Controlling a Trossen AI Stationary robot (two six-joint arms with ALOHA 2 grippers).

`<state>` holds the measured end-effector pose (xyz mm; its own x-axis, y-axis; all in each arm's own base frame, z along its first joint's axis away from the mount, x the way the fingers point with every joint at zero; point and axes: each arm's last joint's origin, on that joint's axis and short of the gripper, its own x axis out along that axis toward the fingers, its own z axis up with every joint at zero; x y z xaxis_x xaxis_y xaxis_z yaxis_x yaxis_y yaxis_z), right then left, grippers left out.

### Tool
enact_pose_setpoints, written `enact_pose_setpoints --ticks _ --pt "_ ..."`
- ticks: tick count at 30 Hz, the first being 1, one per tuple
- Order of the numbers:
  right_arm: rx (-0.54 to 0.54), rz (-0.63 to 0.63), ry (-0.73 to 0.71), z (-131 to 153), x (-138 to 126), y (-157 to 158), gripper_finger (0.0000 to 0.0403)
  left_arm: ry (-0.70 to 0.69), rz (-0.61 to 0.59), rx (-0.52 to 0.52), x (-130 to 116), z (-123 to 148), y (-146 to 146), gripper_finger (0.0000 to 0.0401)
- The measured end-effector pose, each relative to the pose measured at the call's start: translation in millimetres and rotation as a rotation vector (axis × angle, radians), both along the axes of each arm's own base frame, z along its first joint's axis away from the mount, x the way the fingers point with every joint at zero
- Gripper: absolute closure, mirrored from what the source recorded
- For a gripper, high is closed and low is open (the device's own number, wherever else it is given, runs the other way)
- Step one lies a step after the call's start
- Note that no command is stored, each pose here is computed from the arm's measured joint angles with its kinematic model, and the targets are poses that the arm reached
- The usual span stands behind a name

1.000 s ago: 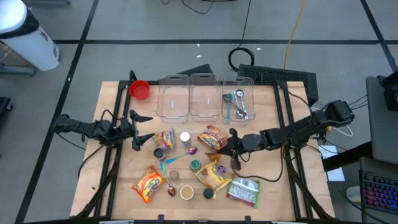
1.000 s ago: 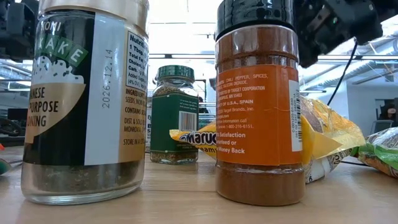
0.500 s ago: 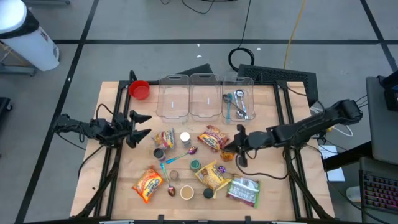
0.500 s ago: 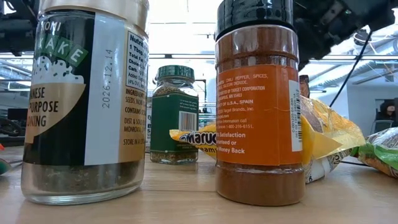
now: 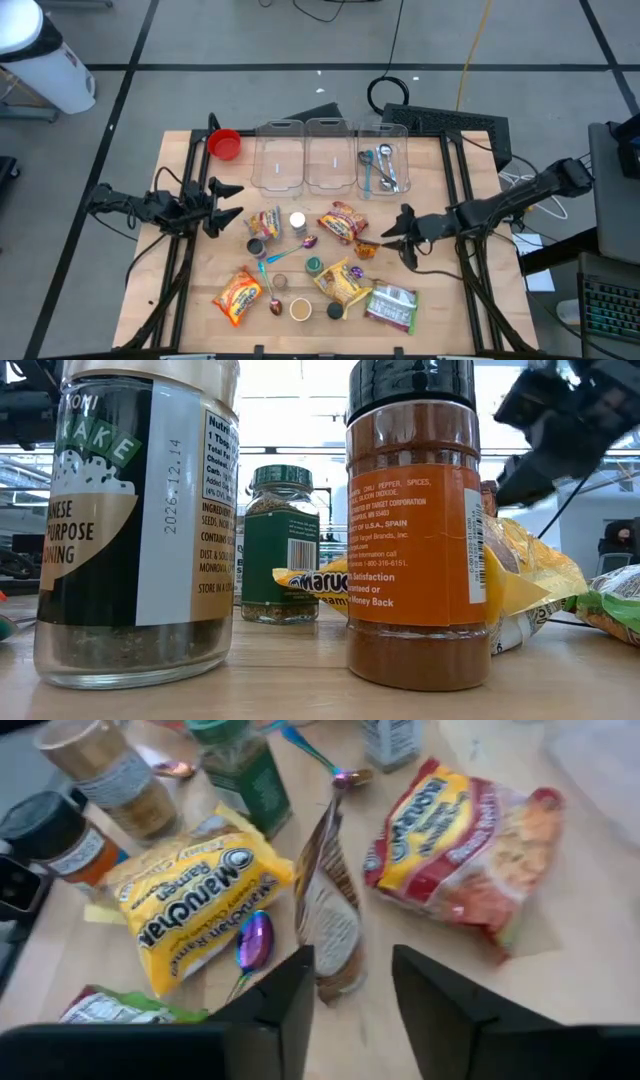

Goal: Pick & Place Food Item
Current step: Put the orange seasoning pack into the left transparent bin

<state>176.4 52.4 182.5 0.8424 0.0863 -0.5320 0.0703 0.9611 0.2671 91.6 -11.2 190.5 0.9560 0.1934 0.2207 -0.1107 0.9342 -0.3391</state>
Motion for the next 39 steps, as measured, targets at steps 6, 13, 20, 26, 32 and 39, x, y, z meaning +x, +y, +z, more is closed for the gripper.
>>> enact_pose_setpoints --ticks 6,13,20,26,32,39 --pt "0.094 0.017 -0.201 -33 -13 1 0.0209 0.0 0.001 0.0 0 0 0 0.0027" --pt "0.074 -0.024 -0.216 -48 -12 0 0.0197 0.002 0.019 -0.003 0 0 1 0.0027" --pt "0.072 -0.025 -0.218 -52 0 5 0.0198 0.003 0.02 0.0 0 0 1 0.0027" --pt "0.073 -0.024 -0.219 -61 6 7 0.0203 0.011 0.028 0.038 0 0 1 0.0027" --pt "0.083 -0.02 -0.26 -63 10 9 0.0232 0.011 0.028 0.037 0 0 1 0.0027" --pt "0.069 -0.022 -0.239 -68 11 9 0.0305 0.011 0.028 0.036 0 0 1 0.0027"
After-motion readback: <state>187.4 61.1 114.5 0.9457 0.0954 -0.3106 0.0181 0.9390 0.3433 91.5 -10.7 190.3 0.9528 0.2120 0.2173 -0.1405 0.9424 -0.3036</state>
